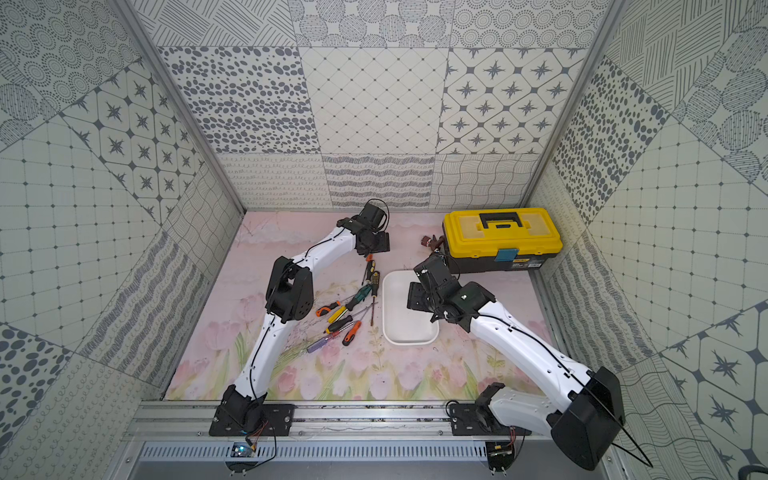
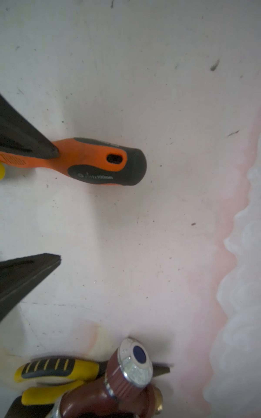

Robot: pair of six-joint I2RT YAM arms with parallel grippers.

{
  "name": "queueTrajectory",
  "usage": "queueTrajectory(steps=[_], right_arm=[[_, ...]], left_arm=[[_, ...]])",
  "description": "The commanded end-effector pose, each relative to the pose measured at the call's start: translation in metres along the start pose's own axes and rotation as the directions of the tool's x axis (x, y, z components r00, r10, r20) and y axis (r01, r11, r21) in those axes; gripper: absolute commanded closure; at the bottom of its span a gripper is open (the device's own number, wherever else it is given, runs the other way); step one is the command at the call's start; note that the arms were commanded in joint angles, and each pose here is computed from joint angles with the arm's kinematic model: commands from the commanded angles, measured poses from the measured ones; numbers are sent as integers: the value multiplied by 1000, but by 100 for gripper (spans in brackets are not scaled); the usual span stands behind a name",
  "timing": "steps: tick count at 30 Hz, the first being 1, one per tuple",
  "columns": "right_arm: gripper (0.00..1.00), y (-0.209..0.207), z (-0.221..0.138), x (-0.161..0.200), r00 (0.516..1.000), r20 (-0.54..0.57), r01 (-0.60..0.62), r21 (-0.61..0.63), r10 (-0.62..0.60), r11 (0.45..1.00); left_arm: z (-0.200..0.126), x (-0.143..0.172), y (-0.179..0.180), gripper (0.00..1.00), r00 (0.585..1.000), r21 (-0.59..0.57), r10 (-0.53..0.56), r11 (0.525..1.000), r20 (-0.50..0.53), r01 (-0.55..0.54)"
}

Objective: Put the screwdriver on the desktop into the storage box
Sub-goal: Pick up the screwdriver from the center of the board.

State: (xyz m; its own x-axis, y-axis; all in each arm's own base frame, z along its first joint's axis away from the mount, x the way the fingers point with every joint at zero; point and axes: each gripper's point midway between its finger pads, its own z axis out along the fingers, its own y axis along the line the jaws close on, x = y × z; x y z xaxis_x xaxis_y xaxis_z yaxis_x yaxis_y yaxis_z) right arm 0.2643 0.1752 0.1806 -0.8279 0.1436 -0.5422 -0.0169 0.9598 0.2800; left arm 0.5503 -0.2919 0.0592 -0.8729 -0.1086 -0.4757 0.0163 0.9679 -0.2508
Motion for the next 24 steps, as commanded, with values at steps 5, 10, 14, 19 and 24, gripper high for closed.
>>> queueTrajectory(steps=[5,10,14,19,24], right_arm=[[35,7,-1,-2,1000,21,9,-42,-8,999],[37,7,-2,-2,999,37,8,-55,-6,998],[37,5,1,0,999,35,9,-55,-7,998],[38,6,0,1,999,36,11,-60,-9,998],[44,5,-7,0,999,53,8,-73,-4,997]], left_arm=[[23,7,40,31,998,-165,38,985,-46,-45],[25,11,55,32,996,-235,59,969,-59,-71],[24,11,55,31,996,-223,67,972,-58,-78],[22,8,55,32,997,-218,68,973,-44,-76],[31,18,76,56,996,-262,36,963,-85,-58]])
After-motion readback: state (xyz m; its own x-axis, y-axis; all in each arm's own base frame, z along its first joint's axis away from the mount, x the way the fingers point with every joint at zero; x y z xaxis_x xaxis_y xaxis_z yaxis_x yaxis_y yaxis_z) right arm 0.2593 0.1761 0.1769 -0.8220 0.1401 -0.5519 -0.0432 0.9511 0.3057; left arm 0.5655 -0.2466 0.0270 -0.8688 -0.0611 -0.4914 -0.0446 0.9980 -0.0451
